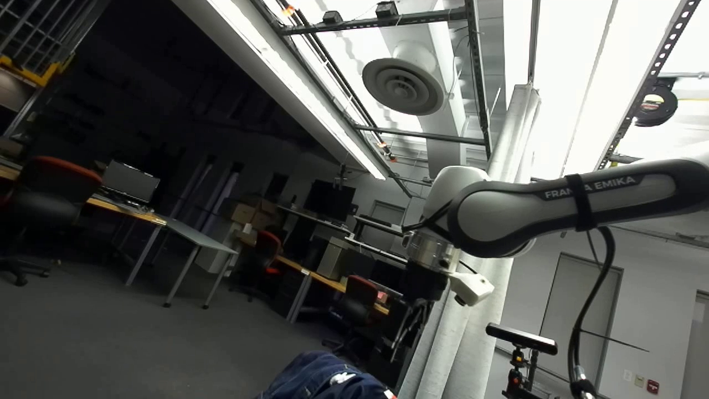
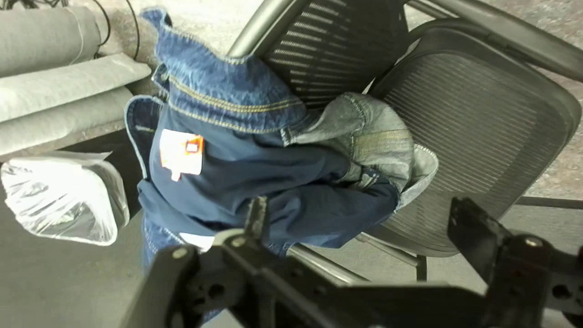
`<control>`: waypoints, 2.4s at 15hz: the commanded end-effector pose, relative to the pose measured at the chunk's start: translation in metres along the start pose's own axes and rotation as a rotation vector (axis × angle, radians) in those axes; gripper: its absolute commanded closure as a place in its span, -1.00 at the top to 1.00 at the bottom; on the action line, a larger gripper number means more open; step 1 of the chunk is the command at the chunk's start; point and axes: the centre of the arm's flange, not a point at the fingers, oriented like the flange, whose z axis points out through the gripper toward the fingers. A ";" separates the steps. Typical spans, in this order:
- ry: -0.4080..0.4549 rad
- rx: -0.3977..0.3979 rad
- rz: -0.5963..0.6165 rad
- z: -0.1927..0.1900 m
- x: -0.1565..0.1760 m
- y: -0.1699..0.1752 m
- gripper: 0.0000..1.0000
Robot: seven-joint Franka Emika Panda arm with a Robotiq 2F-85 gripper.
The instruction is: Put the jean jacket on the seat of the chair
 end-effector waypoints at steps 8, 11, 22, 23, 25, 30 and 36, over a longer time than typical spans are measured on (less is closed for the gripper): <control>0.052 -0.037 -0.096 0.017 0.039 0.019 1.00; 0.043 -0.052 -0.119 0.023 0.047 0.023 1.00; -0.108 -0.021 -0.490 0.078 0.115 0.051 1.00; -0.129 -0.012 -0.536 0.085 0.119 0.051 1.00; -0.164 0.001 -0.603 0.098 0.128 0.050 1.00; -0.236 -0.074 -0.680 0.127 0.146 0.045 1.00; -0.274 -0.255 -0.786 0.151 0.155 0.033 1.00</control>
